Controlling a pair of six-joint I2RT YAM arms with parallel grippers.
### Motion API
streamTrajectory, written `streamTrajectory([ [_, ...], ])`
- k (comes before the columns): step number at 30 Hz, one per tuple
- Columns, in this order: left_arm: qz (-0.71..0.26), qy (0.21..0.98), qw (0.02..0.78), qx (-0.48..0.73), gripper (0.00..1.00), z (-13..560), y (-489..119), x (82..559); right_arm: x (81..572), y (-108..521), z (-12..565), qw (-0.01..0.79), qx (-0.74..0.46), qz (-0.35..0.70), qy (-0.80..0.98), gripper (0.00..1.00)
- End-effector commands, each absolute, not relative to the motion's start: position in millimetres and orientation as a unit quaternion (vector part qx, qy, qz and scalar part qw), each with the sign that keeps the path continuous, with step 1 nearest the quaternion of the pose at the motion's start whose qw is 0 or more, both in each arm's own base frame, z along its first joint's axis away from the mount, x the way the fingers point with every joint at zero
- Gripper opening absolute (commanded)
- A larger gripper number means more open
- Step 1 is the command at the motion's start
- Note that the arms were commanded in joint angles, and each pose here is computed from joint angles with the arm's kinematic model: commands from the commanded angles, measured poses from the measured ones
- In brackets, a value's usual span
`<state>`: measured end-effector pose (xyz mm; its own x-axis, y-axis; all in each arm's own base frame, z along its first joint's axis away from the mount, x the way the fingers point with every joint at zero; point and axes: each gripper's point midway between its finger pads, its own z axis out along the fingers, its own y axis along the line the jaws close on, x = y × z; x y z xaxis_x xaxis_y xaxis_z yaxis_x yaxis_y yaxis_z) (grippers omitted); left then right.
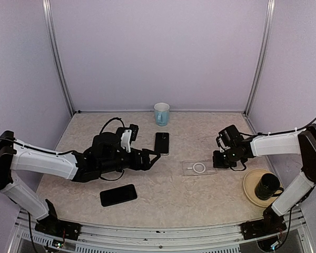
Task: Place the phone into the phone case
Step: Move the phone case to the center of the board.
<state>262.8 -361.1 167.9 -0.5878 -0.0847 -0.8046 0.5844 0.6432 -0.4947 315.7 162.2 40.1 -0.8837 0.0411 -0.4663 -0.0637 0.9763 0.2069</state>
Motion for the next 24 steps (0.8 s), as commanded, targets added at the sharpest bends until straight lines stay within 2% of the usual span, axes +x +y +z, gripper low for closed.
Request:
streamTrajectory([
  [1, -0.39, 0.792, 0.447, 0.143, 0.99, 180.4, -352.1, 264.5, 334.7, 172.1, 45.1, 0.256, -0.03, 0.099, 0.961, 0.0],
  [16, -0.331, 0.838, 0.431, 0.055, 0.99, 162.3, -308.9, 279.1, 350.3, 183.7, 36.8, 0.243, -0.083, 0.083, 0.963, 0.01],
  [20, -0.29, 0.867, 0.405, 0.023, 0.99, 146.2, -288.9, 275.4, 351.4, 184.9, 37.3, 0.241, -0.089, 0.082, 0.963, 0.08],
  [24, -0.256, 0.886, 0.385, -0.007, 0.99, 136.1, -266.6, 267.5, 353.0, 186.3, 42.5, 0.246, -0.092, 0.085, 0.961, 0.26],
])
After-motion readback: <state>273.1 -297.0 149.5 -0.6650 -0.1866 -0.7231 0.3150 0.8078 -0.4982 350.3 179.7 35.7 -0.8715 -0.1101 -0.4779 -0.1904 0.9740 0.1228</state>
